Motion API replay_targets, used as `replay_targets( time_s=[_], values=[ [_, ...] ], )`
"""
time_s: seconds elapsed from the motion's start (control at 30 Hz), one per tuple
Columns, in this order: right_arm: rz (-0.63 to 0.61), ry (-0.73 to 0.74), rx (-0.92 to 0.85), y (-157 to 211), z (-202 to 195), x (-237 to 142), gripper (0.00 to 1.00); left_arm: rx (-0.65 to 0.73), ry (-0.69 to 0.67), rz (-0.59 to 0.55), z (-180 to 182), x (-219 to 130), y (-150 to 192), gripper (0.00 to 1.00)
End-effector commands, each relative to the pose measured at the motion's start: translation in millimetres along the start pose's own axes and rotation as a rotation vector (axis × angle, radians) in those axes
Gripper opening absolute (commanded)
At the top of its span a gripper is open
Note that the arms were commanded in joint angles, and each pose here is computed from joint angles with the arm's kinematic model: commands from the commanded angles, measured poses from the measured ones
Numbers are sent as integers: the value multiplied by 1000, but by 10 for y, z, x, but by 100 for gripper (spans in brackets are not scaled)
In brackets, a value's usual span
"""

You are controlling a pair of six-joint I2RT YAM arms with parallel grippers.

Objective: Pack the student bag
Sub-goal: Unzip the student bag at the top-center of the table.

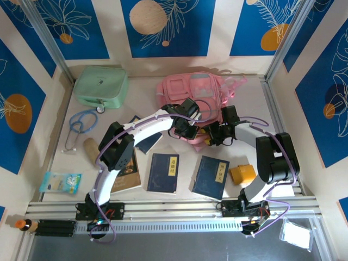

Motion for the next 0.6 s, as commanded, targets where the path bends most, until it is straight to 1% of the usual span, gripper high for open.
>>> replay_targets(
  time_s=[0.0, 0.13, 0.17, 0.23, 0.3, 0.57],
  values=[
    [-35, 13, 0, -15, -26, 18, 38, 38, -68, -1, 23, -188, 10, 0],
    [-76, 16, -23, -16, -15, -27, 31, 58, -133, 42, 83, -240, 79, 0],
    [-86, 15, -28, -18, -11, -40, 27, 63, -146, 53, 99, -252, 96, 0],
    [-102, 15, -44, -15, -8, -63, 16, 75, -183, 79, 148, -289, 141, 0],
    [-115, 15, -62, -10, 4, -89, 11, 83, -205, 94, 223, -348, 195, 0],
    [-151, -1, -143, 33, 54, -224, 8, 7, -298, 104, 686, -528, 370, 0]
  ],
)
Point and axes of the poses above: each hand's point on the last joint's axis, 136 mm out from that joint toward the fingers, its own x axis out along the fingers, its own z axis along the line the jaws close on, y = z × x, the point moved 10 cm from there along -x, back along the fingers, and after that the axes turned 14 degrees about x, right-handed, at the moved point
